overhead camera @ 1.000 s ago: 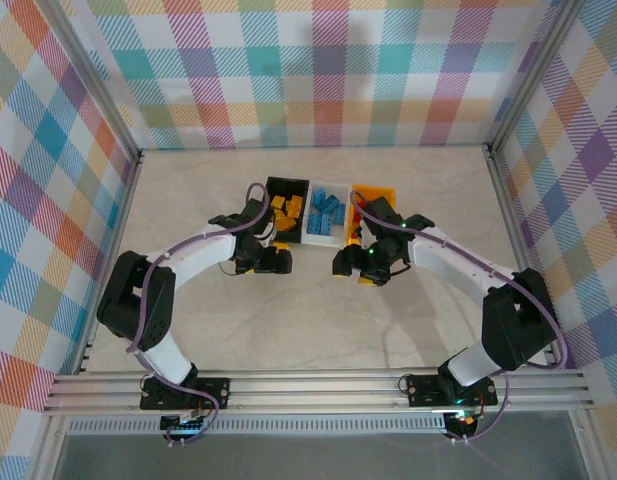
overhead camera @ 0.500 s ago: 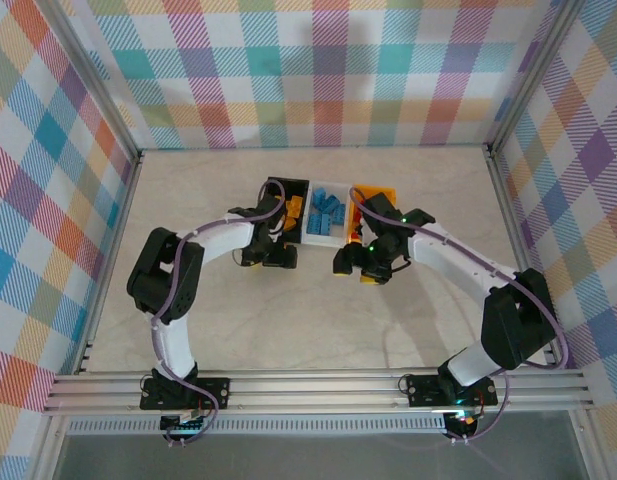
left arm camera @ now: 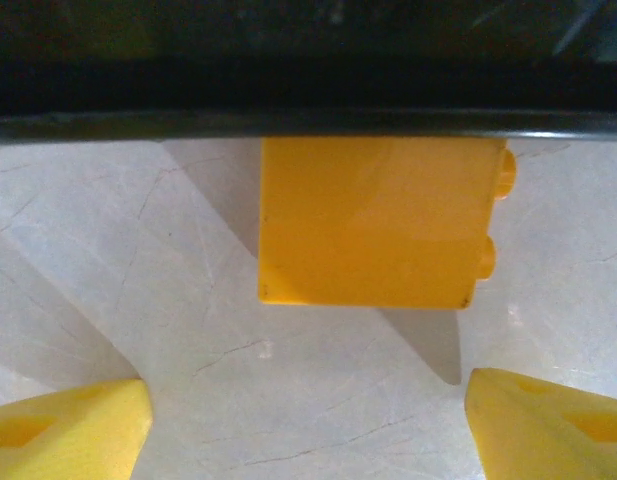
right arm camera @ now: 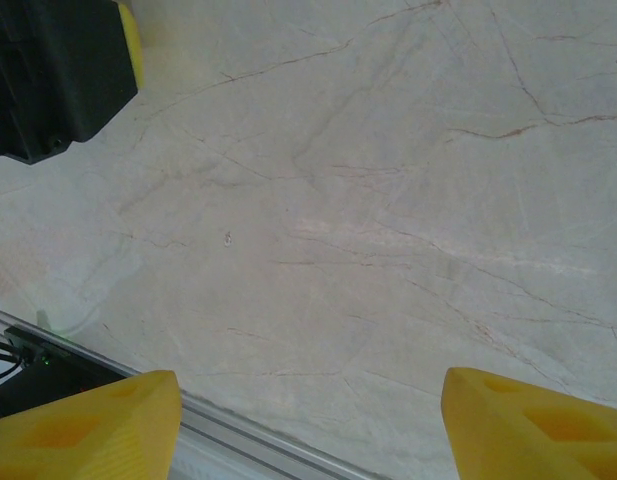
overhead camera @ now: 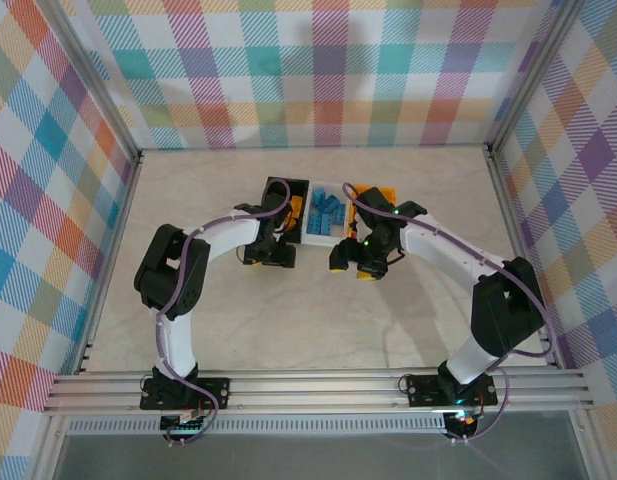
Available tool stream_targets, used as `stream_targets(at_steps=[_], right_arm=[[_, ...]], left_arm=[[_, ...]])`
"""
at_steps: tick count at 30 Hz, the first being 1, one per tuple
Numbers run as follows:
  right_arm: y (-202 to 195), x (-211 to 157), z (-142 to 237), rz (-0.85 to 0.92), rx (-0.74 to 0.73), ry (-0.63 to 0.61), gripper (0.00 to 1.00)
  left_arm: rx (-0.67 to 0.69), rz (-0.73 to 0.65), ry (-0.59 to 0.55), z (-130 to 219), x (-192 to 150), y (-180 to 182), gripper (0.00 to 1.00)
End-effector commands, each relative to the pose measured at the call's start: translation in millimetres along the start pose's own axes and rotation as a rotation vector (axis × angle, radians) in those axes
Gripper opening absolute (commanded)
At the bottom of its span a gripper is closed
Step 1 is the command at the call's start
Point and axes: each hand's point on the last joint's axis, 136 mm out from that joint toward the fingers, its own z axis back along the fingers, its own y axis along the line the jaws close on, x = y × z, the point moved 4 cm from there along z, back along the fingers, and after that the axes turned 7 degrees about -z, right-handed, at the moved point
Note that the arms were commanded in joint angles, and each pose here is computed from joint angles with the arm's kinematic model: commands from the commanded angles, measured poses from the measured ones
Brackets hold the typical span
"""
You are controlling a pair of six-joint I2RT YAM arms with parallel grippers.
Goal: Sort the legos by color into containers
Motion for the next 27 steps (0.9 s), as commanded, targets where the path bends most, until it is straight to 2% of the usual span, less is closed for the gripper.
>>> stream_targets(at_steps=[1, 10, 18, 27], right_arm=[[8.1, -0.4, 1.1, 0.029, 0.014, 0.025, 0.7], [3.1, -3.3, -2.6, 0.024, 0.008, 0.032, 0.7], [1.9, -4.6, -3.2, 0.03, 0.005, 0.036, 0.7], [-1.1, -6.1, -6.7, 0.027, 0.001, 0.043, 0.7]], left_arm=[[-0.03, -0.016, -0.316, 9.3, 70.9, -14.6, 0.84], [-0.002, -0.015, -0.374, 27.4, 79.4, -16.3, 0.84], [-0.002, 0.012, -0.317, 6.1, 76.1, -17.3, 0.83], [0.027, 0.03, -0.259, -9.8, 61.9, -11.8, 0.75]])
